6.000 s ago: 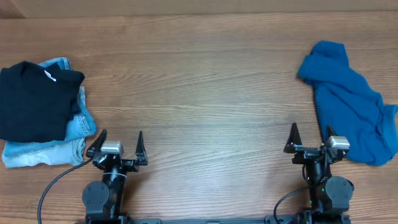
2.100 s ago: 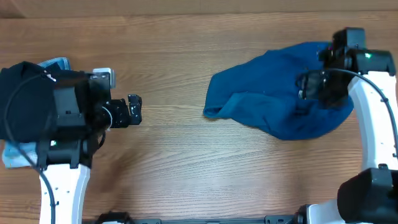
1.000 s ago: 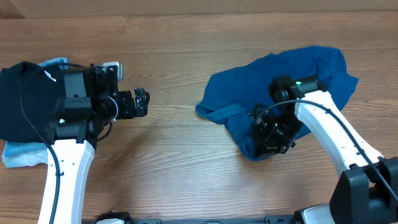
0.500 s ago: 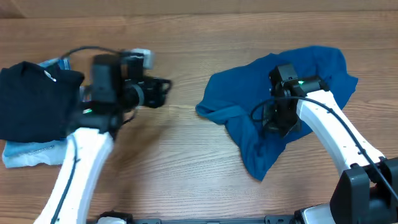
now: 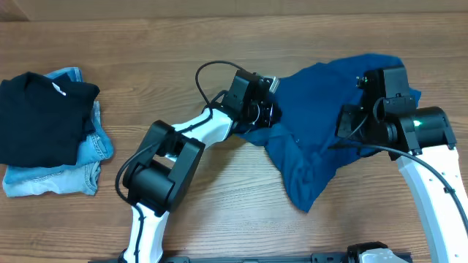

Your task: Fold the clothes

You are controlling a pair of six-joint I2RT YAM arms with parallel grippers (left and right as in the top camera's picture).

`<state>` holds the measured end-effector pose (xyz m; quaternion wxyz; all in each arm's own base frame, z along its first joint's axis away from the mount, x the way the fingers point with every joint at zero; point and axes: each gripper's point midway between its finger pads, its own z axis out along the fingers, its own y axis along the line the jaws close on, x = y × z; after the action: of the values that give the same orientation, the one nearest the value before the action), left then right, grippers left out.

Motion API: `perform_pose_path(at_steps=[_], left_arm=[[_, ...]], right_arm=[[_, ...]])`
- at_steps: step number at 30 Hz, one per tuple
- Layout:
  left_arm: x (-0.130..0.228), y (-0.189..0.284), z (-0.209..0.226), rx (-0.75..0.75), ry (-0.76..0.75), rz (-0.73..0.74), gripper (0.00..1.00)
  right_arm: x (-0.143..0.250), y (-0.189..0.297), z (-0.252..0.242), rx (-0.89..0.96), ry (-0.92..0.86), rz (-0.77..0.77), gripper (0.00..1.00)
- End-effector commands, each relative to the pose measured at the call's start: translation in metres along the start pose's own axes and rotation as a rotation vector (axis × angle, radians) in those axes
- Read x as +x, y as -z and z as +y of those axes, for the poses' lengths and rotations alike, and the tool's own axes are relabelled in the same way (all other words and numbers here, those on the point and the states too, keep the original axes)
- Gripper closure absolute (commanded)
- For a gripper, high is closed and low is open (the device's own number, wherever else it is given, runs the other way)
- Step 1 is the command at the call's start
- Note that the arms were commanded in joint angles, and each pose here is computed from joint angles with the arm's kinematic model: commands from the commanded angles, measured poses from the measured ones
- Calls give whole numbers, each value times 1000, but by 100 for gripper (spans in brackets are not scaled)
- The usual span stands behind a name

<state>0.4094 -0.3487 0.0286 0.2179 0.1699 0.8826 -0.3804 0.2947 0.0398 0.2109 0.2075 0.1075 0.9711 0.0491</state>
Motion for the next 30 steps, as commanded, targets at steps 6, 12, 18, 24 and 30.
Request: perform_pose_path(at_steps=[6, 12, 18, 24, 30], left_arm=[[-5, 15, 89, -420, 80, -60, 96], [-55, 69, 163, -602, 139, -266, 96], [-140, 160, 209, -534, 224, -401, 93], [-128, 189, 116, -410, 108, -62, 68], [-17, 138, -15, -335, 113, 360, 59]], right_arm=[[-2, 8, -2, 6, 2, -16, 96], [-1, 8, -3, 8, 2, -10, 96], [-6, 7, -1, 1, 2, -32, 94], [-10, -4, -10, 64, -16, -20, 89], [-22, 2, -67, 207, -198, -60, 62]])
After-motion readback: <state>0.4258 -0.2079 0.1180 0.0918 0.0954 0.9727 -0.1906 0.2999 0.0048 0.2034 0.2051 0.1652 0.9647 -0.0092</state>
